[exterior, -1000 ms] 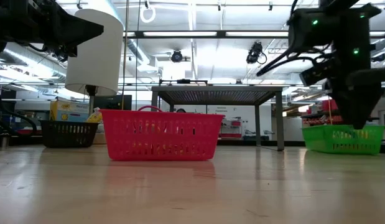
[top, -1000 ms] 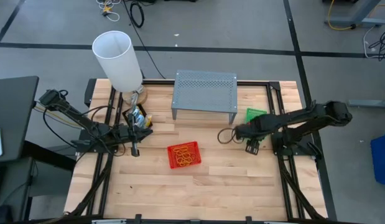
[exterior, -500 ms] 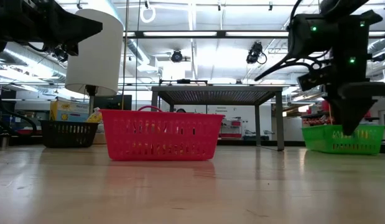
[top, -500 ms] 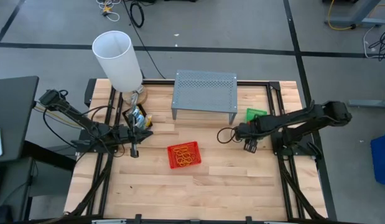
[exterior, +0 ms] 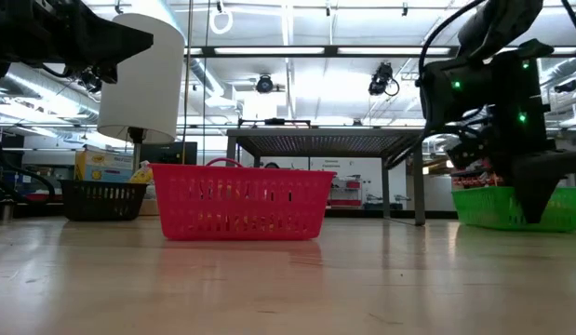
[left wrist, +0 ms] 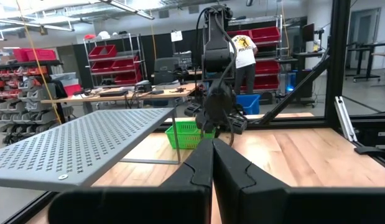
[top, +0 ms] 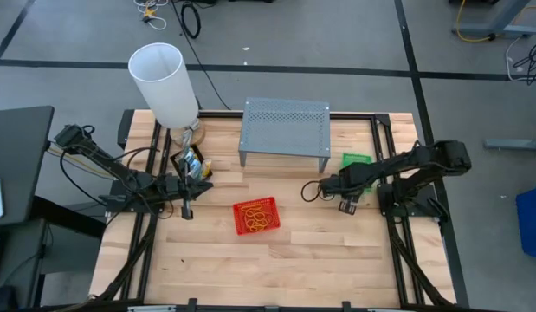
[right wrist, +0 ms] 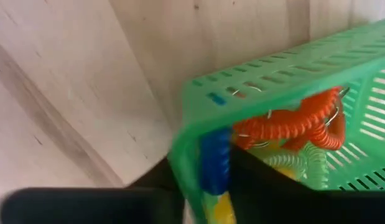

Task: Pick & Place Office Desk Supplies
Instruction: Put the green bin on the shelf

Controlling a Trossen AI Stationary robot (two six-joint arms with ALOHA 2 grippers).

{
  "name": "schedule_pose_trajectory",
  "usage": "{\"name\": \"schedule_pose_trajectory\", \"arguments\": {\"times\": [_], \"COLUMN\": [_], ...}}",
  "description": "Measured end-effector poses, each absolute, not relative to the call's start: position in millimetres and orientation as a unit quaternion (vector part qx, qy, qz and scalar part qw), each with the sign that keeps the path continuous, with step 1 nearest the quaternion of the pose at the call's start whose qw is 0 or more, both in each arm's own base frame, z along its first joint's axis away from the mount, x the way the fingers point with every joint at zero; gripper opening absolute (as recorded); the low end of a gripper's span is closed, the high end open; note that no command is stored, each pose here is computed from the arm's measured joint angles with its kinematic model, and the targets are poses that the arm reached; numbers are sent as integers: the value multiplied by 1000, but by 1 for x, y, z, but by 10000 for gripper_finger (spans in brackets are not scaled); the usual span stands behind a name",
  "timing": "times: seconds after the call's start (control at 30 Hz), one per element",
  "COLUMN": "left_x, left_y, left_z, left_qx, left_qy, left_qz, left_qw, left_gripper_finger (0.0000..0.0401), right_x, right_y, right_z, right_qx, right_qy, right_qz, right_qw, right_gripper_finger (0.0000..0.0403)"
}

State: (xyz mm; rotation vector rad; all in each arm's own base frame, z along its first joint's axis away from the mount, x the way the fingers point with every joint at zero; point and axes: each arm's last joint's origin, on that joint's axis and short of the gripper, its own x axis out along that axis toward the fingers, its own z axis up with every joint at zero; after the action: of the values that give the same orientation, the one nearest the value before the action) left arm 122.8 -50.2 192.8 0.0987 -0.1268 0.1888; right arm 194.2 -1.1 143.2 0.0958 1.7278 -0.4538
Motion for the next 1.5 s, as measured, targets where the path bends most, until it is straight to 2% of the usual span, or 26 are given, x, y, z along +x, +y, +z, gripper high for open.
{"name": "schedule_pose_trajectory", "arguments": {"times": [0.1,0.13,0.3,0.47,0.6,0.73,0.9,1.27,1.5], "left_x": [123,123,123,123,123,123,123,123,123], "left_y": [-50,-50,-50,-50,-50,-50,-50,-50,-50], "left_z": [193,193,193,193,193,193,193,193,193], "left_qx": [49,49,49,48,48,48,48,48,48], "left_qy": [-64,-63,-64,-65,-65,-65,-65,-65,-65], "left_qz": [94,94,94,94,95,95,95,95,95], "left_qw": [992,992,992,992,992,992,992,992,992], "left_gripper_finger": [5,5,5,5,5,5,5,5,5], "right_x": [195,195,195,192,184,182,199,237,247], "right_y": [4,6,19,32,40,46,56,51,29], "right_z": [140,140,142,143,145,153,185,294,318], "right_qx": [36,35,38,13,-9,-34,-56,-69,-88], "right_qy": [756,755,740,698,688,694,698,659,660], "right_qz": [-194,-195,-220,-295,-338,-340,-306,-256,-201], "right_qw": [624,625,635,653,642,633,645,704,718], "right_gripper_finger": [33,27,27,27,27,27,27,27,27]}}
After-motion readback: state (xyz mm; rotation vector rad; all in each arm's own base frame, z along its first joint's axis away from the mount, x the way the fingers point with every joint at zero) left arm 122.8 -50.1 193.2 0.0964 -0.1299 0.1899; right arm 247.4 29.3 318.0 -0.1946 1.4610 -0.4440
